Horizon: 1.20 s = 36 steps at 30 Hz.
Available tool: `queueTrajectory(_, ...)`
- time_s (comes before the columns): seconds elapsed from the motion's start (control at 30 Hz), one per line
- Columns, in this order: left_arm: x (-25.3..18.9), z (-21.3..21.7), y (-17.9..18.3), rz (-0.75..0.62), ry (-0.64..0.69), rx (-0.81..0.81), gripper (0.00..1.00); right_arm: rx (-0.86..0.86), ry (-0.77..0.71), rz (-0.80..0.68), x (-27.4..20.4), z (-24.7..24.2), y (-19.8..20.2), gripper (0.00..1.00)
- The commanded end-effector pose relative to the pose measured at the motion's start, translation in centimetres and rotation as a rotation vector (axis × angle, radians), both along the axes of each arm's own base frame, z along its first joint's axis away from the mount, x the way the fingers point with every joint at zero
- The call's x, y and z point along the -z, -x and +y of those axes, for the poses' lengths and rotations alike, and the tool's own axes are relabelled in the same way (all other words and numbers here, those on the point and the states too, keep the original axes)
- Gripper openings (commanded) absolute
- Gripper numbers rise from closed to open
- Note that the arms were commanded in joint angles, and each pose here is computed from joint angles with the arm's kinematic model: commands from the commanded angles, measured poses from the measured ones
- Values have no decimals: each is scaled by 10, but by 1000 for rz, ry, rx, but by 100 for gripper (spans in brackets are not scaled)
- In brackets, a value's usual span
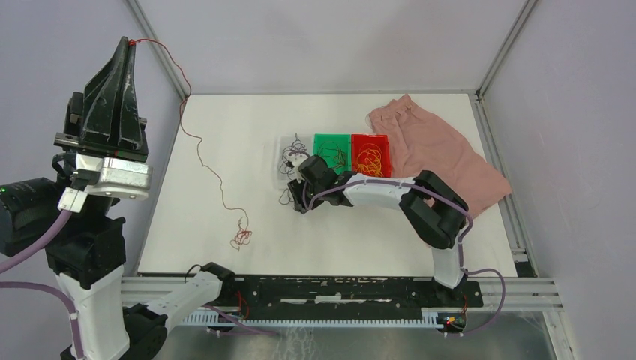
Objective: Untangle the cables
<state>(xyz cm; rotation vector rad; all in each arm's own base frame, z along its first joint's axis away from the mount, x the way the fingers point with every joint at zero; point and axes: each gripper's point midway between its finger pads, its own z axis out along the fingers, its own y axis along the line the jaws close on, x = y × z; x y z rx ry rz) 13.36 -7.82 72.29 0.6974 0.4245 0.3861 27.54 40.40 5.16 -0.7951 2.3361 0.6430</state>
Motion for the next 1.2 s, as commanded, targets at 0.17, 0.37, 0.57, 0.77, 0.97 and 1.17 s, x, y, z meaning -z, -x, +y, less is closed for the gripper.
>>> queueTrajectory(0.17,-11,1,12,-42,1,17,3,-41,-68,-21,-29,22,-4,16)
queueTrajectory(0.37,-10,0,11,-39,1,22,3,-107,-178,-177,-142,29,-13,2)
queueTrajectory(0.57,-10,-1,11,-37,0,27,3,-92,-241,-239,-195,19,-35,1)
queueTrajectory(0.77,-10,-1,14,-40,0,30,3,-59,-242,-226,-192,23,-66,3)
queueTrajectory(0.97,-10,-1,14,-39,-2,36,4,15,-134,-213,-148,26,-100,9)
queueTrajectory(1.17,-5,-6,8,-12,-7,50,4,28,-112,-244,-139,29,-113,42)
